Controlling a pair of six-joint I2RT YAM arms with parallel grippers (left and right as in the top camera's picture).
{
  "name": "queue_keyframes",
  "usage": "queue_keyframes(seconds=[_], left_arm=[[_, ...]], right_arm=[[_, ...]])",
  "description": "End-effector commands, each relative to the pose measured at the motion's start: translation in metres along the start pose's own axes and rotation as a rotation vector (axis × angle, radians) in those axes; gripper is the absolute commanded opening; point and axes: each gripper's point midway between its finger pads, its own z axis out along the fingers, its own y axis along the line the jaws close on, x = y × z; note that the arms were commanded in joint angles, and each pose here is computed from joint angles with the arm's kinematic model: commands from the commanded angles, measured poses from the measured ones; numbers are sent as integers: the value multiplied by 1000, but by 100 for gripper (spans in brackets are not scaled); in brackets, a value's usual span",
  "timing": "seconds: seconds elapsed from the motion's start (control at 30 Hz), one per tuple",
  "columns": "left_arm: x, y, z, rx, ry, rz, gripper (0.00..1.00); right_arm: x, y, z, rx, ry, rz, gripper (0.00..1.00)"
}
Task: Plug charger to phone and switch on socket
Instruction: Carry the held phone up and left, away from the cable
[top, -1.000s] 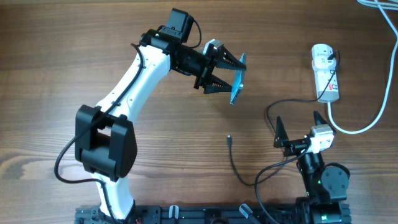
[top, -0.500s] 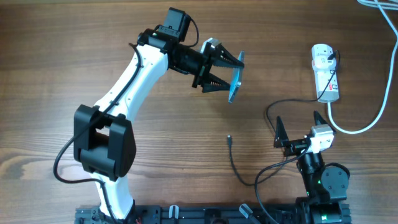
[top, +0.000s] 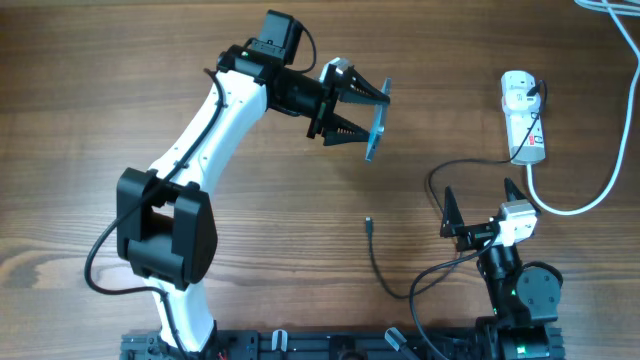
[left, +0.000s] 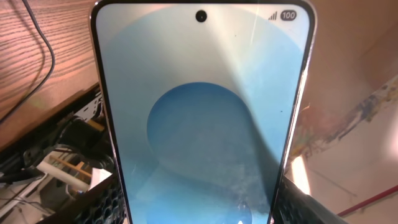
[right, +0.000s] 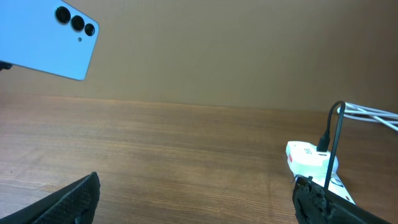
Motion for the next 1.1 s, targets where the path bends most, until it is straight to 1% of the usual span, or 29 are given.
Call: queue_keyframes(seconds=[0.0, 0.07, 0.33, 0.53, 0.67, 0.83, 1.07], left_arm=[[7, -21, -25, 65, -13, 20, 64], [1, -21, -40, 81, -46, 14, 64], [-12, -22, -73, 119, -113, -52, 64], [-16, -24, -98, 161, -145, -62, 63], [-13, -28, -106, 196, -128, -58, 63], [-13, -28, -107, 198, -128, -58, 64], [-16, -28, -120, 212, -155, -61, 63]], right_arm=[[0, -1, 0, 2, -4, 7, 100], [0, -1, 0, 2, -4, 7, 100], [0, -1, 0, 2, -4, 7, 100], [0, -1, 0, 2, -4, 7, 100], [0, -1, 0, 2, -4, 7, 100], [0, -1, 0, 2, -4, 7, 100], [0, -1, 0, 2, -4, 7, 100]])
